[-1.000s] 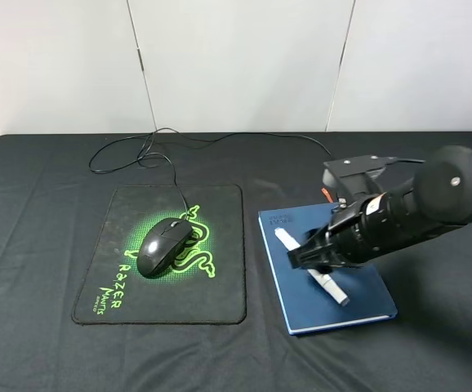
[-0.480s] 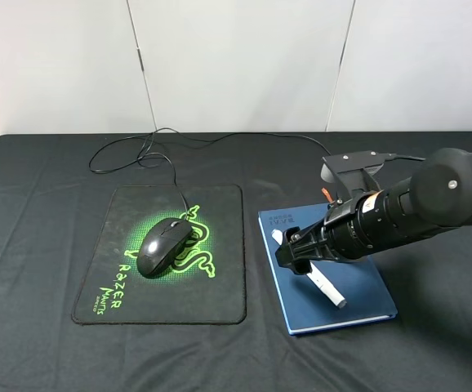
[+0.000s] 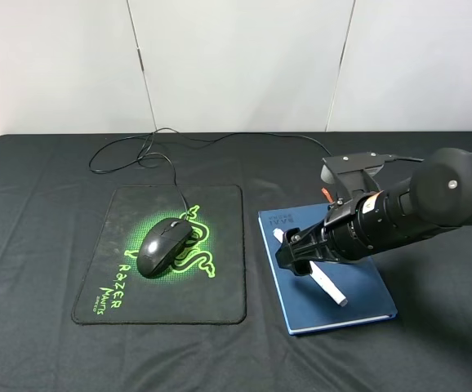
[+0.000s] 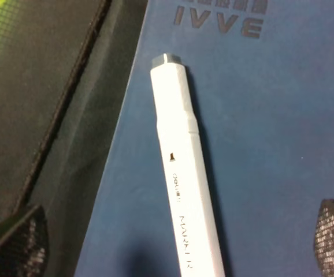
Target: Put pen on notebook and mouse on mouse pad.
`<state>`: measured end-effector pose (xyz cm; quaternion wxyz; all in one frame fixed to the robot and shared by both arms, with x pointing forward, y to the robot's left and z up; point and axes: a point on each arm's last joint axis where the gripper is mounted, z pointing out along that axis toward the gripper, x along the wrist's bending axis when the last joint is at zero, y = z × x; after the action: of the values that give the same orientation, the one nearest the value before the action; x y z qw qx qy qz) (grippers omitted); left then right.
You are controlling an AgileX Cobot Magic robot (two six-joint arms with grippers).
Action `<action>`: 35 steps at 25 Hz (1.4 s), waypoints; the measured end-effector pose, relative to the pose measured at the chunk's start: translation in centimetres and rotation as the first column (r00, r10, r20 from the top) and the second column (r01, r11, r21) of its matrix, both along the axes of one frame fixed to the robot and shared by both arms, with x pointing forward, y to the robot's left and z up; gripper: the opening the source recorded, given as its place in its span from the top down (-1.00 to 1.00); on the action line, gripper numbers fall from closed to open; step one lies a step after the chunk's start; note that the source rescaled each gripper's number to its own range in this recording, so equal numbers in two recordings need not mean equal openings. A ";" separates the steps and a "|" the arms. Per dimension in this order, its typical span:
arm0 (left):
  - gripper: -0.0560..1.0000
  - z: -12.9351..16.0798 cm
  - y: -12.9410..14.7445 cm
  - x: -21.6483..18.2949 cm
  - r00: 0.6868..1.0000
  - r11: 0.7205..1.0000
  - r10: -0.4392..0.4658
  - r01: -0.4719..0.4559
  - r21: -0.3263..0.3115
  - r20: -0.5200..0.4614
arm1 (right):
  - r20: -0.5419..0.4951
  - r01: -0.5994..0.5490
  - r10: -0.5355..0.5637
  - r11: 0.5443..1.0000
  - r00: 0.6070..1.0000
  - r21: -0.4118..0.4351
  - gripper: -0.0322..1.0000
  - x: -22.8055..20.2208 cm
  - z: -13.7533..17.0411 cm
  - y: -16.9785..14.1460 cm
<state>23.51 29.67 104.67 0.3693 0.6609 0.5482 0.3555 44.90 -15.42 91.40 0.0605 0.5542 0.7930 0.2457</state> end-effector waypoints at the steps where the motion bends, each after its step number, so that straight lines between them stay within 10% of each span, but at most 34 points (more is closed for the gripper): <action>1: -1.00 0.0 0.0 0.0 1.000 1.000 0.000 0.000 0.000 0.000 | -0.012 -0.004 0.004 1.000 1.000 -0.001 -1.00 -0.1 0.0 0.0; 20: -1.00 0.0 0.0 0.0 1.000 1.000 0.000 0.000 0.000 0.000 | -0.101 -0.017 0.016 1.000 0.995 -0.004 -1.00 -0.9 0.1 0.0; 35: -1.00 0.0 0.0 0.0 1.000 1.000 0.000 0.000 0.000 0.000 | 0.126 -0.028 0.013 0.992 0.992 0.121 -1.00 -3.4 8.4 -1.7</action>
<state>23.51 29.67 104.67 0.3693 0.6609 0.5482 0.3555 41.54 -17.16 99.77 0.0734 0.5322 0.7767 0.3288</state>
